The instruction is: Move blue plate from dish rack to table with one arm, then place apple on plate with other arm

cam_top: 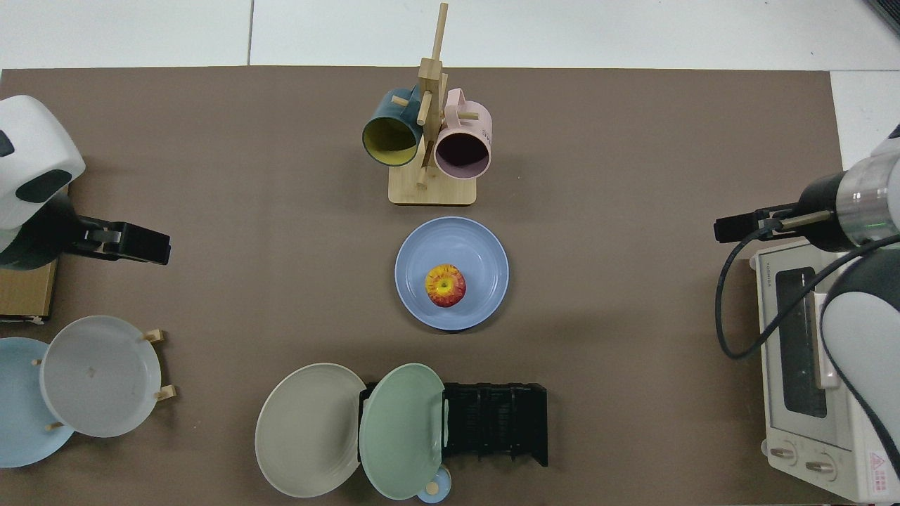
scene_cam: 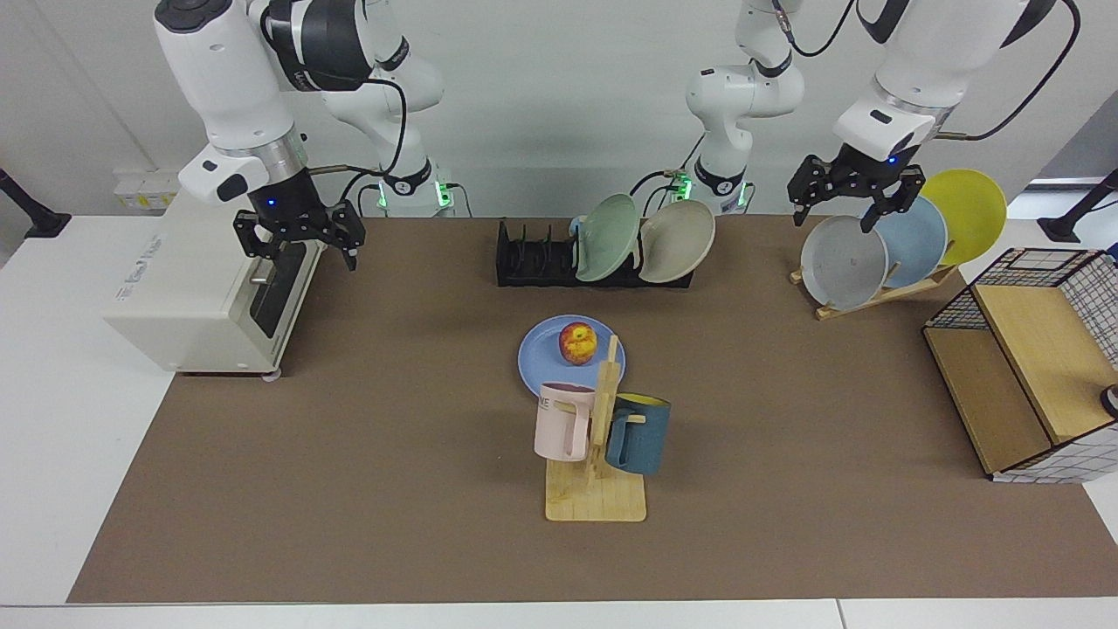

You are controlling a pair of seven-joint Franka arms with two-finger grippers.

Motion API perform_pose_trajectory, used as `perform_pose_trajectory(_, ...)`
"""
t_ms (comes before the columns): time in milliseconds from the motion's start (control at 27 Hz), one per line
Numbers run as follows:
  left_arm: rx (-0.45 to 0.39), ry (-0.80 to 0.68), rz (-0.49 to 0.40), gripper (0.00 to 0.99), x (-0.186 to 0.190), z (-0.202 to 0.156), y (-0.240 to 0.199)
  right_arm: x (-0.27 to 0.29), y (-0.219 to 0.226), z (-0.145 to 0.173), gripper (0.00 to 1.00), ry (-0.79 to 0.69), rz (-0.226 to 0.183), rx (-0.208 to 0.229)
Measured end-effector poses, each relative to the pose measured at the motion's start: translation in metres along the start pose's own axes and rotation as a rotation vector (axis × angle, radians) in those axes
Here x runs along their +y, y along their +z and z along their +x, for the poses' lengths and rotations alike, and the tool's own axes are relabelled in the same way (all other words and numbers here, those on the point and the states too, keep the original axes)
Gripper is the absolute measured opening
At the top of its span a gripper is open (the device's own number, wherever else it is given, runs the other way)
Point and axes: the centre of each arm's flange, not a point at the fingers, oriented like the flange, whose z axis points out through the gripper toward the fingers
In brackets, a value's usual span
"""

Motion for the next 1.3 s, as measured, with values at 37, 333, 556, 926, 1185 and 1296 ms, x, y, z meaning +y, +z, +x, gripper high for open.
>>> perform_pose_trajectory(37, 0.000, 0.000, 0.000, 0.991, 0.000, 0.000, 0.000, -0.002, 0.001, 0.000, 1.00, -0.002, 0.000, -0.001)
perform_pose_trajectory(333, 0.000, 0.000, -0.001, 0.991, 0.000, 0.000, 0.000, -0.002, 0.004, -0.005, 1.00, 0.002, 0.001, -0.042)
perform_pose_trajectory(556, 0.000, 0.000, -0.001, 0.991, 0.000, 0.000, 0.000, -0.001, 0.003, -0.008, 1.00, 0.024, -0.004, -0.059)
perform_pose_trajectory(926, 0.000, 0.001, -0.001, 0.991, 0.000, 0.000, 0.000, 0.013, -0.001, -0.011, 1.00, 0.061, -0.011, -0.055)
perform_pose_trajectory(1185, 0.001, 0.000, -0.001, 0.991, 0.000, 0.000, 0.000, 0.003, -0.001, -0.010, 1.00, 0.046, -0.011, -0.055)
perform_pose_trajectory(1296, 0.001, 0.000, -0.001, 0.991, 0.000, 0.000, 0.000, 0.001, -0.001, -0.010, 1.00, 0.043, -0.011, -0.057)
